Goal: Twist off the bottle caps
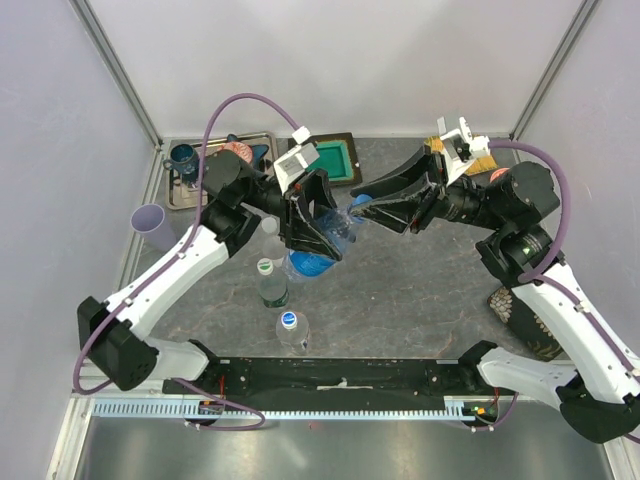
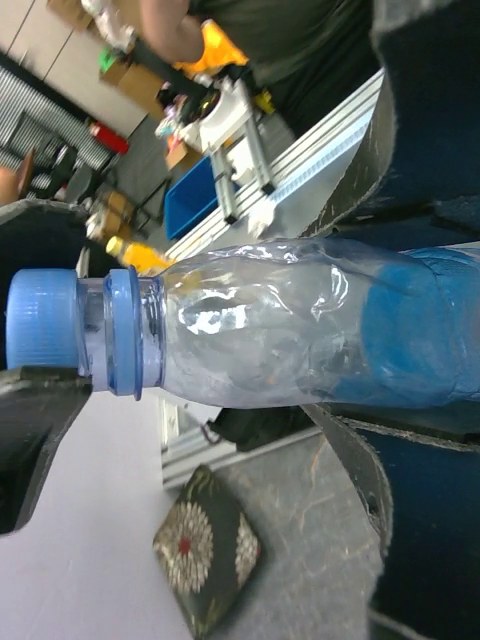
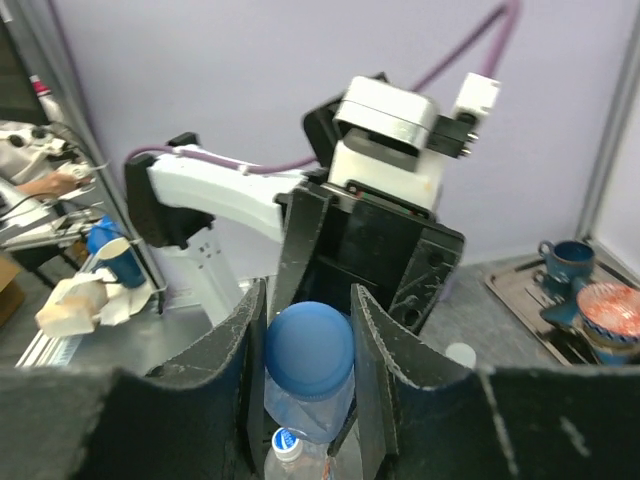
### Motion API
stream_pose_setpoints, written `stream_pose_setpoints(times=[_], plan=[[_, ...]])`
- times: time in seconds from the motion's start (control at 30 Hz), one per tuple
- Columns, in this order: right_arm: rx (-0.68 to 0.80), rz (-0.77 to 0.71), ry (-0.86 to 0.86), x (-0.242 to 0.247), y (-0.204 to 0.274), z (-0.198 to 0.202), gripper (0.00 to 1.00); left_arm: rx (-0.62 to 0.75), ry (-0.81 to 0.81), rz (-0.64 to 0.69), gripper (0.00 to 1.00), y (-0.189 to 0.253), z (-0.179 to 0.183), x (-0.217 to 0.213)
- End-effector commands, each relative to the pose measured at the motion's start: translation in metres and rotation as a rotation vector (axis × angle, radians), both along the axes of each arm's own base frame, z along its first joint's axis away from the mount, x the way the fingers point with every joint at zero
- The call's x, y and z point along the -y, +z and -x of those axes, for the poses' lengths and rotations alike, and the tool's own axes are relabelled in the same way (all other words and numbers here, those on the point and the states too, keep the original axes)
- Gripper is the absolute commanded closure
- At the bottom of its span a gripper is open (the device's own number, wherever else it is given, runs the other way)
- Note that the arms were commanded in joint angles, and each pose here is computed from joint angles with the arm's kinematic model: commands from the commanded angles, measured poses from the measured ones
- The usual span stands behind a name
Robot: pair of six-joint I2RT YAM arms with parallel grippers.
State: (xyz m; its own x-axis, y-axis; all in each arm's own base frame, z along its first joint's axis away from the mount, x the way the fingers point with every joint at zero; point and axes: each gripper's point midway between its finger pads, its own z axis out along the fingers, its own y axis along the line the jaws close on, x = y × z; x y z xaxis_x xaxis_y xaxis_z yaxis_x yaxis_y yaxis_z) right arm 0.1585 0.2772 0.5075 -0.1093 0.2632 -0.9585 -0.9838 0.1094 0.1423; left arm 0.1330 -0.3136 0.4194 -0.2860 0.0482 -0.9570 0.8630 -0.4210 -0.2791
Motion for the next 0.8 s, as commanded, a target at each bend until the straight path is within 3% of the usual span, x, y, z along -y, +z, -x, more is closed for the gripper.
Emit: stream_pose_setpoints(times=[0.0, 0.4, 0.57, 0.77], plan=[[0.076, 0.028, 0.296, 0.005, -0.007, 0.058, 1.0, 0.03, -0.082, 0.025, 0.77, 0.019, 0.01, -0.015], [0.104, -0.005, 0.256, 0.009, 0.007, 0.059, 1.0, 0.008, -0.078, 0.011, 0.75, 0.013, 0.0, -0.008], [0.046, -0.149, -0.165, 0.032, 0.049, 0.003, 1.0, 0.013, -0.024, 0.02, 0.75, 0.012, -0.011, -0.006], [-0.023, -0.194, -0.457, 0.064, 0.061, -0.032, 1.0, 0.006, 0.016, 0.007, 0.73, 0.007, -0.018, -0.002]])
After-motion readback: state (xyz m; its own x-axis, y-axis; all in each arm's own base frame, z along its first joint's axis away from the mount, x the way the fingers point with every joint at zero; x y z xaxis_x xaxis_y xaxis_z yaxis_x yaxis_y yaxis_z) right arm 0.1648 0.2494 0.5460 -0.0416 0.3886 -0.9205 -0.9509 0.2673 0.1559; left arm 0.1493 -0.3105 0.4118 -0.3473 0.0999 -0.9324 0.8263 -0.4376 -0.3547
